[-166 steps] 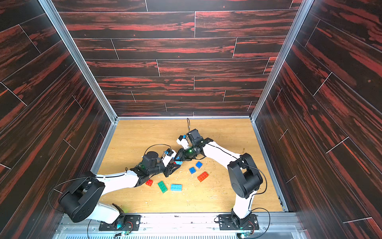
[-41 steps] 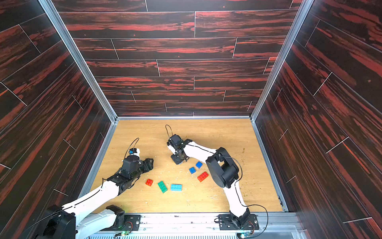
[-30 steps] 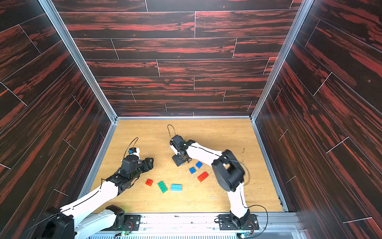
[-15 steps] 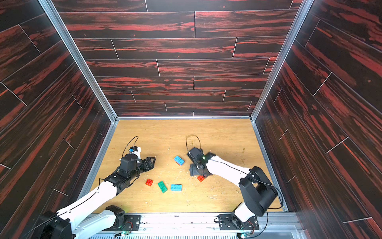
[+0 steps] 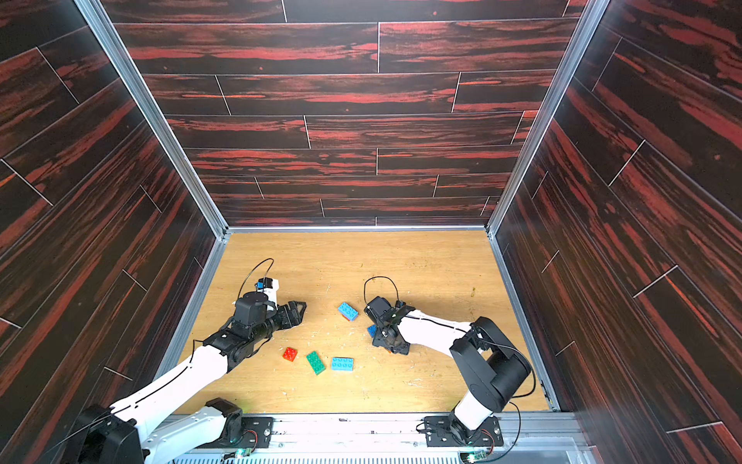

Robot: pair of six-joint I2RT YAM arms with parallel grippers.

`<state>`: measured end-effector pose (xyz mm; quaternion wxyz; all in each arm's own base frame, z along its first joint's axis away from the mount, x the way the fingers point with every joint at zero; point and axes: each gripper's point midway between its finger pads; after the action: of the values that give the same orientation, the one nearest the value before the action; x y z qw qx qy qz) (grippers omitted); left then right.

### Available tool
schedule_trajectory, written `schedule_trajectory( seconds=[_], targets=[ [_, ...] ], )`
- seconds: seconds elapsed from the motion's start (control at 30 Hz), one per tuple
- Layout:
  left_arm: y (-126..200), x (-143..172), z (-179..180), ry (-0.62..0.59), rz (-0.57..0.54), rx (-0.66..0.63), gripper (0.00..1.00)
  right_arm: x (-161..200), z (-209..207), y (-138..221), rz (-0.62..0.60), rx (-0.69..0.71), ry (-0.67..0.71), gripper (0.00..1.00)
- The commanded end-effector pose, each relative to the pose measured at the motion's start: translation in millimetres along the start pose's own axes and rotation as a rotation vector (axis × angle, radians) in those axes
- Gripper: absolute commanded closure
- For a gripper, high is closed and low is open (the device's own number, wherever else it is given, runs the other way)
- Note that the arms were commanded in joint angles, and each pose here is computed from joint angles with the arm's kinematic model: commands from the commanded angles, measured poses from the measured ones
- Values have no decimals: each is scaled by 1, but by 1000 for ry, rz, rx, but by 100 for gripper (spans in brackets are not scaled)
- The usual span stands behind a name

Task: Assemble a heart with lego
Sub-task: Pick up the lego brick from the center of the board, then assemble the lego brick with the lego brick.

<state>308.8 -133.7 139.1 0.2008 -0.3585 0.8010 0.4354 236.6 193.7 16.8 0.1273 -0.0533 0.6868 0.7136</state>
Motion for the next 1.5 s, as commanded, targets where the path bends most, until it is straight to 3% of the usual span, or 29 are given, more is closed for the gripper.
schedule_trajectory(
  seconds=[0.0, 0.13, 0.2, 0.3, 0.37, 0.5, 0.6, 0.77, 1.13, 1.47],
  targets=[
    [5, -2, 3, -17, -10, -12, 19, -9, -9, -1, -35, 79, 15, 42],
    [3, -1, 1, -8, 0, -4, 19, -14, -15, 2, -44, 139, 70, 62],
    [4, -1, 1, -6, 1, -4, 19, -14, -15, 6, -48, 128, 91, 75],
    [5, -3, 0, 6, -9, 0, 19, -24, -9, 22, -88, 94, 144, 86],
    [6, -5, -2, 20, -17, 8, 19, -41, -2, 42, -148, 89, 202, 88],
    [6, -11, -3, 63, -39, 7, 18, -68, 47, 69, -250, -77, 482, 89],
    [4, -16, 1, 109, -50, -22, 18, -75, 81, 77, -248, -168, 666, 89],
    [-1, -25, 2, 156, -74, -25, 17, -80, 126, 67, -212, -256, 862, 89],
    [-11, -26, 10, 188, -76, -47, 17, -97, 176, 34, -125, -266, 1069, 91],
    [-12, -19, 17, 172, -58, -76, 17, -91, 177, 20, -55, -266, 1159, 91]
  ],
)
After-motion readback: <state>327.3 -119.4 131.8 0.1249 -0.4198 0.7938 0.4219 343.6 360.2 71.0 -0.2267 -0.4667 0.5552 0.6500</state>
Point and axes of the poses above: each gripper's point midway between its finger pads, its own y axis back along the fingers, its own z axis along the line the jaws close on, x = y × z, and after that the axes turned 7 degrees about y, right-handed
